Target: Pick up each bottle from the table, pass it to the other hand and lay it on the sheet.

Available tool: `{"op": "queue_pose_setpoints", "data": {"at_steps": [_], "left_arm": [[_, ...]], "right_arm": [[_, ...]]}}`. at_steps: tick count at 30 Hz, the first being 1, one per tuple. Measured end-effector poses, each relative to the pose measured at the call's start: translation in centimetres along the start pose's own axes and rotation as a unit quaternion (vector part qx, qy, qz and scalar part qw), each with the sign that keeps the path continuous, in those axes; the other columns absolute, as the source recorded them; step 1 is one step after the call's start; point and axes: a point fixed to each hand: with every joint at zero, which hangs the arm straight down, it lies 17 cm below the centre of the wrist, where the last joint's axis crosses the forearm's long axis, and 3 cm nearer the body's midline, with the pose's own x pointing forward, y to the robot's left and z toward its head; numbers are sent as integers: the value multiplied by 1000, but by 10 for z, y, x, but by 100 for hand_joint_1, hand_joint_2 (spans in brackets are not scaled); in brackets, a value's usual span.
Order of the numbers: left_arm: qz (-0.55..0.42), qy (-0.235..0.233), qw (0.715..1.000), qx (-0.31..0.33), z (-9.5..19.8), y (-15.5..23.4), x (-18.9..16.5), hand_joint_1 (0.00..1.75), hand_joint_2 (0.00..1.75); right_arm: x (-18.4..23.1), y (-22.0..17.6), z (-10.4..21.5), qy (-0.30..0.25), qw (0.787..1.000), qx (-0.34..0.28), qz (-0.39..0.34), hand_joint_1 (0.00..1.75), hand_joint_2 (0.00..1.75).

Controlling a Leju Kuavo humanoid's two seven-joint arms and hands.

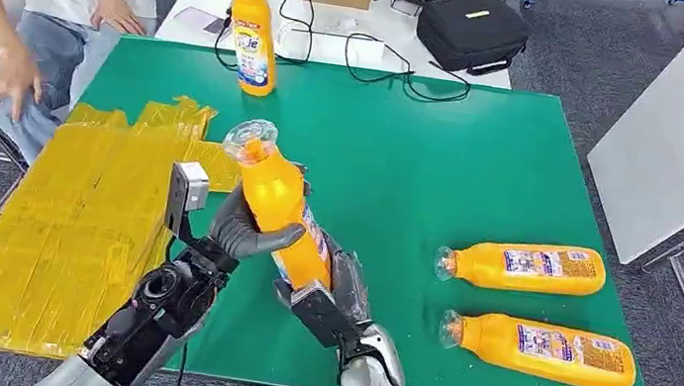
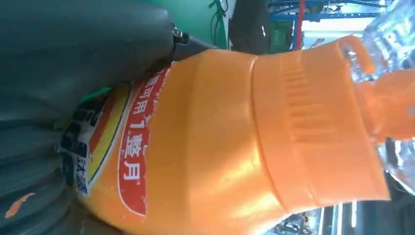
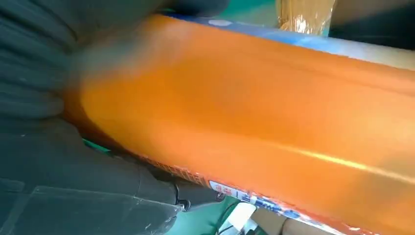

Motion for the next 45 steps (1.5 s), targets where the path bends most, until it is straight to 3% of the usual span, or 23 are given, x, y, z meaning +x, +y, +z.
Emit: {"op": "queue_pose_setpoints", "data": {"at_steps": [2, 3, 4, 5, 9, 11, 14, 16, 21, 23, 26, 28, 31, 34, 39, 45], "left_arm": [[-1, -1, 1000, 6, -1, 2, 0, 175, 175], [-2, -2, 1000, 9, -1, 3, 1, 175, 175], [-2, -5, 1000, 13, -2, 4, 1, 175, 175], [-5, -8, 1000, 17, -2, 5, 2, 175, 175], [-43, -17, 998, 51, -4, 18, 5, 175, 175], [-138, -26, 985, 104, -4, 40, 9, 175, 175], [-346, -33, 920, 181, 4, 77, 21, 175, 175], [-433, -41, 877, 203, 8, 89, 30, 175, 175], [-512, -37, 827, 229, 16, 106, 36, 175, 175], [-600, -34, 760, 248, 19, 114, 44, 175, 175], [-770, -17, 598, 220, 14, 119, 42, 175, 175], [-824, 12, 531, 199, 15, 132, 29, 175, 175], [-839, 103, 493, 209, 17, 173, 11, 175, 175], [-866, 114, 457, 166, 20, 180, -10, 175, 175], [-887, 122, 431, 117, 29, 184, -34, 175, 175], [-908, 179, 376, 46, 46, 225, -59, 175, 175]], "right_arm": [[0, -2, 1, -1, 1000, -5, -3, 175, 175], [1, -3, 1, -3, 1000, -9, -5, 136, 175], [2, -5, 1, -4, 1000, -13, -6, 9, 175], [2, -7, 1, -4, 1000, -18, -7, 0, 175], [6, -17, 4, -4, 999, -39, -27, 0, 175], [10, -25, 6, -4, 998, -50, -50, 0, 175], [17, -52, 12, -10, 995, -78, -66, 0, 175], [22, -73, 17, -18, 993, -100, -66, 0, 175], [37, -119, 26, -45, 987, -146, -53, 0, 175], [44, -130, 28, -57, 984, -162, -42, 0, 175], [57, -157, 30, -75, 977, -196, -26, 0, 175], [63, -170, 29, -79, 975, -207, -23, 0, 175], [67, -182, 29, -81, 975, -206, -20, 0, 175], [71, -193, 29, -86, 974, -210, -14, 0, 175], [74, -202, 30, -92, 972, -216, -9, 0, 175], [80, -223, 33, -100, 968, -231, 15, 0, 175]]}}
